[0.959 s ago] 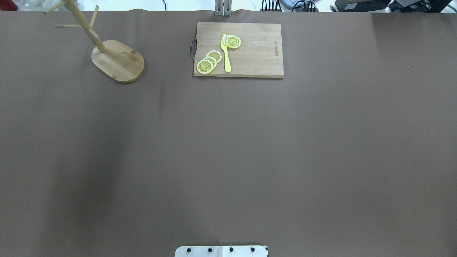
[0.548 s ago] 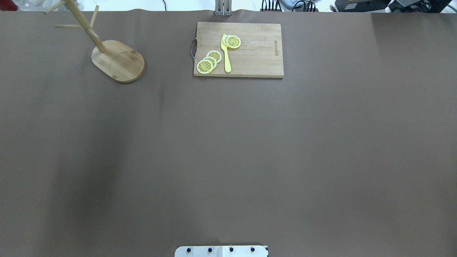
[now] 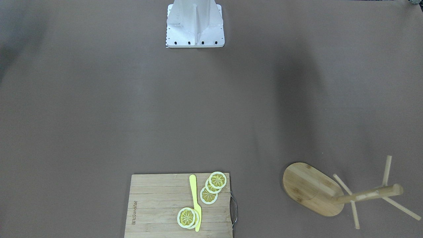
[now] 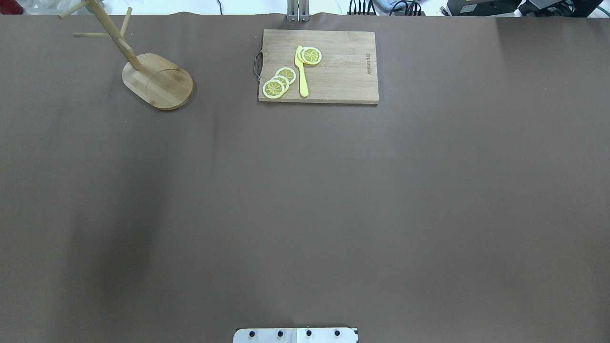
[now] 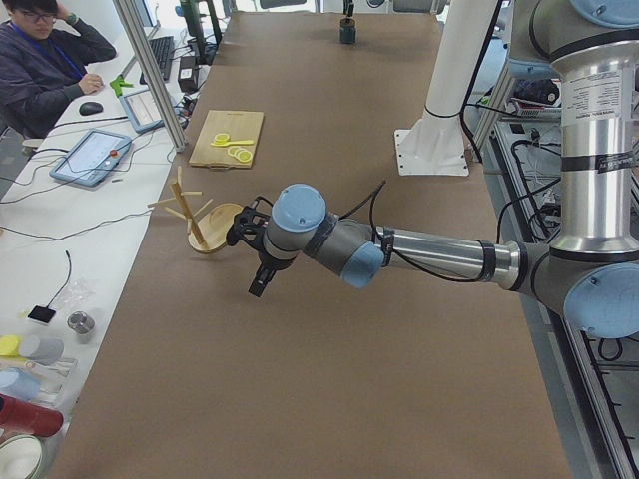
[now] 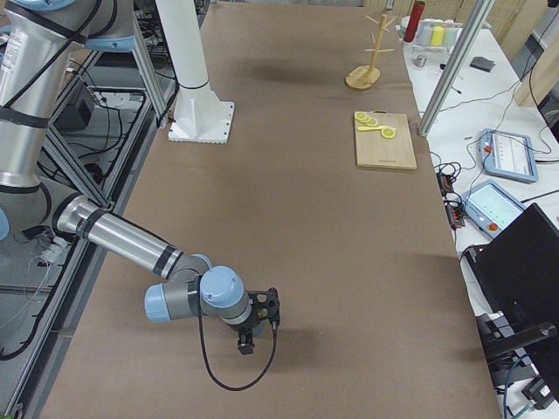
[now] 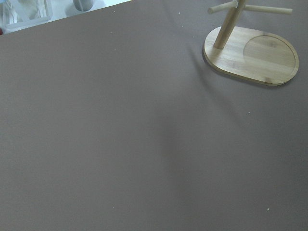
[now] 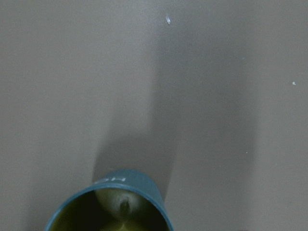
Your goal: Hang cup on storage rack
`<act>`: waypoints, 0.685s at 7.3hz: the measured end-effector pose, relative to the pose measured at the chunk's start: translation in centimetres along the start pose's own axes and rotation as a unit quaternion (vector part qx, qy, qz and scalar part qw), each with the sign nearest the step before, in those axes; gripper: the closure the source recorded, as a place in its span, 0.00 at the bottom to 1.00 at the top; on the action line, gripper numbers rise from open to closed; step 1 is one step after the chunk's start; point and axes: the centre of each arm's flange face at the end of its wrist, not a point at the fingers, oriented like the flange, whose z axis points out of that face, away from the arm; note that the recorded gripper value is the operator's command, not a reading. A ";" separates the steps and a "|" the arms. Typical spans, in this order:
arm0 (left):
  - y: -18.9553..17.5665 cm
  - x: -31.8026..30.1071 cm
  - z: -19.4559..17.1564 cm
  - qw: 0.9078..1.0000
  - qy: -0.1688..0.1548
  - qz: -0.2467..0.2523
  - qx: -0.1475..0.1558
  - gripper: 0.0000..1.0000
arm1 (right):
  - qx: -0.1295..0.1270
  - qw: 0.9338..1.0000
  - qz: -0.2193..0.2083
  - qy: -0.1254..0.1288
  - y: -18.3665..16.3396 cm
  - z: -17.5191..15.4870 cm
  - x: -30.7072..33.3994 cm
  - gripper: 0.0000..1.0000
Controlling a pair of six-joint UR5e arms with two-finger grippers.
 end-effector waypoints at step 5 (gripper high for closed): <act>0.1 -0.1 0.1 1.000 0.000 0.001 0.000 0.01 | 0.004 1.000 -0.002 -0.011 -0.5 0.0 -0.3 1.00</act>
